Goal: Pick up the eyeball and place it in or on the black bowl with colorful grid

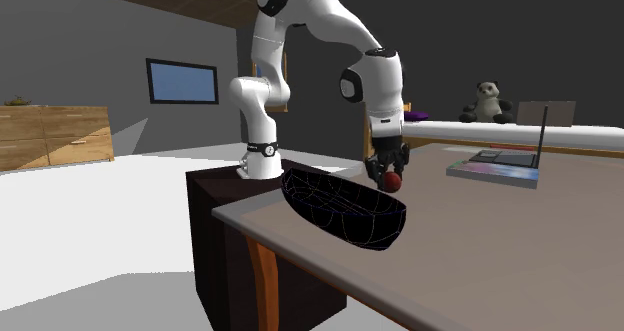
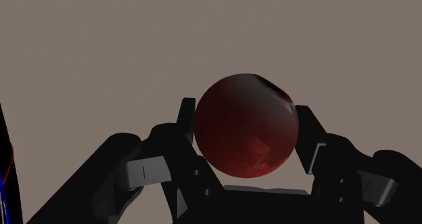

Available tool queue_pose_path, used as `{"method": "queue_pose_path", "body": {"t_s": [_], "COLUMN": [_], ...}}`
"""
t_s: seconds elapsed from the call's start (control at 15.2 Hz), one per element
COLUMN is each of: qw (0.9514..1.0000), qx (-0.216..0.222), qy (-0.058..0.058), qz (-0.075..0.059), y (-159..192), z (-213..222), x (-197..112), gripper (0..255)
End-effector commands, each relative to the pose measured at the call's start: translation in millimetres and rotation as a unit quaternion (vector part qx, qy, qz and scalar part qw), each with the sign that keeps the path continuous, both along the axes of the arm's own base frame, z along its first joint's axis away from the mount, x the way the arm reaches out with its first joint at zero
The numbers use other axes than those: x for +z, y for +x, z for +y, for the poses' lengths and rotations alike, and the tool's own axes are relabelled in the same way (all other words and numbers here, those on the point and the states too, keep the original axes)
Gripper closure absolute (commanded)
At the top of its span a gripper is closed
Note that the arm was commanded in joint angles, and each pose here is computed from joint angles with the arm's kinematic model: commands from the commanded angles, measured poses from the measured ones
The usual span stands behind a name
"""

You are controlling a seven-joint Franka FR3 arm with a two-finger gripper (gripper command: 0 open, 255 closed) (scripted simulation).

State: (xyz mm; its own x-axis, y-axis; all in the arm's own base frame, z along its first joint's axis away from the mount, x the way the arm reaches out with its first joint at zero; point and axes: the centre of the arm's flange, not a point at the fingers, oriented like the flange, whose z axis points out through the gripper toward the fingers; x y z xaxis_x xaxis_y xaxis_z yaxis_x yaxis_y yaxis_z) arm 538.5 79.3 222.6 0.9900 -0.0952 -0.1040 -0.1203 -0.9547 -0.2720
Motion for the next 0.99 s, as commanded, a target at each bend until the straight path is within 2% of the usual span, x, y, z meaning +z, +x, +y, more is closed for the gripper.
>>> {"method": "queue_pose_path", "body": {"t_s": [0.0, 0.92], "qw": [1.0, 1.0], "qx": [0.0, 0.0], "qy": [0.0, 0.0], "qz": [0.0, 0.0], "y": [0, 0], "z": [0, 0], "x": [11, 85], "gripper": [255, 255]}}
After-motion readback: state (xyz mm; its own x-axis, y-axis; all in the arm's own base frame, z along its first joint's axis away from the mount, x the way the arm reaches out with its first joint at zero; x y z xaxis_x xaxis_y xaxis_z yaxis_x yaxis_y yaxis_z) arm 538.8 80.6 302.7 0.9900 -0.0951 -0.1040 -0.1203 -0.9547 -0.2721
